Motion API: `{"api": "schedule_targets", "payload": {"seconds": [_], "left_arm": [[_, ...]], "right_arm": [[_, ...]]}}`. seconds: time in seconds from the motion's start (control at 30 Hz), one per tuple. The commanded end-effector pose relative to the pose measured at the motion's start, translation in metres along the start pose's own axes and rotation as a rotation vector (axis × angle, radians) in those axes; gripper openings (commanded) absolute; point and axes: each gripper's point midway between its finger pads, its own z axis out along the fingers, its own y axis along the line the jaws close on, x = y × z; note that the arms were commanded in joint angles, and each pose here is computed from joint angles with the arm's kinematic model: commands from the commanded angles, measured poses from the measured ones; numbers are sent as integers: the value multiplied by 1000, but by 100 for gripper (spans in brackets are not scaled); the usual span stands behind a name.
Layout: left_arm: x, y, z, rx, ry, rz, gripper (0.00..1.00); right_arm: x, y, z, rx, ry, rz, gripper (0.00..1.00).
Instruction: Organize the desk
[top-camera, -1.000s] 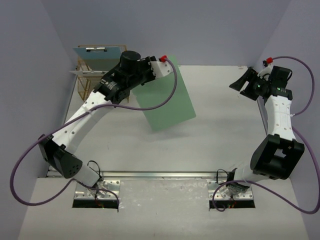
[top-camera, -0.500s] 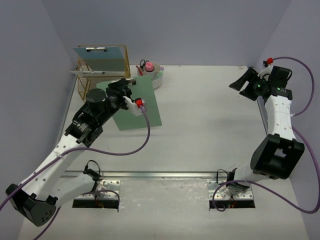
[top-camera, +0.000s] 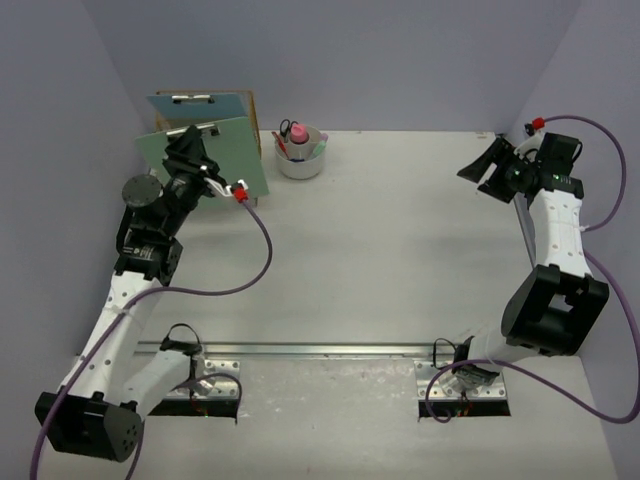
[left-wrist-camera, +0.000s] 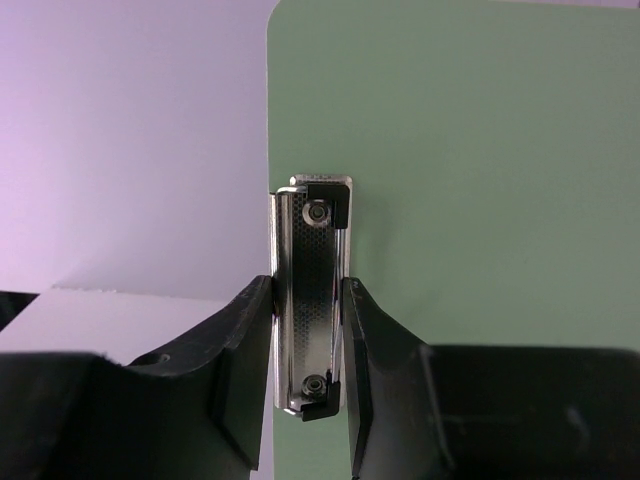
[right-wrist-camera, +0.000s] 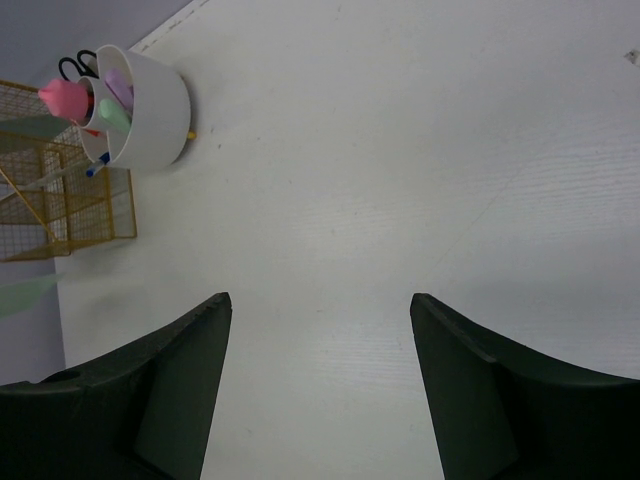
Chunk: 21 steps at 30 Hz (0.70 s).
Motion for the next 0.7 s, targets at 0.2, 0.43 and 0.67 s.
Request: {"api": "schedule_targets", "payload": {"seconds": [0.2,0.43,0.67], "left_arm": [[25,63,14,-188,-138,192,0],[42,60,25,-221,-165,278,0],[53,51,34,-230,-163,290,0]], "right_arm": [[-13,3,-2,-9,-32,-25,73],[-10,0,0,1,-24,-25,73],[-8,-1,2,-1,-14,-9,73]]}}
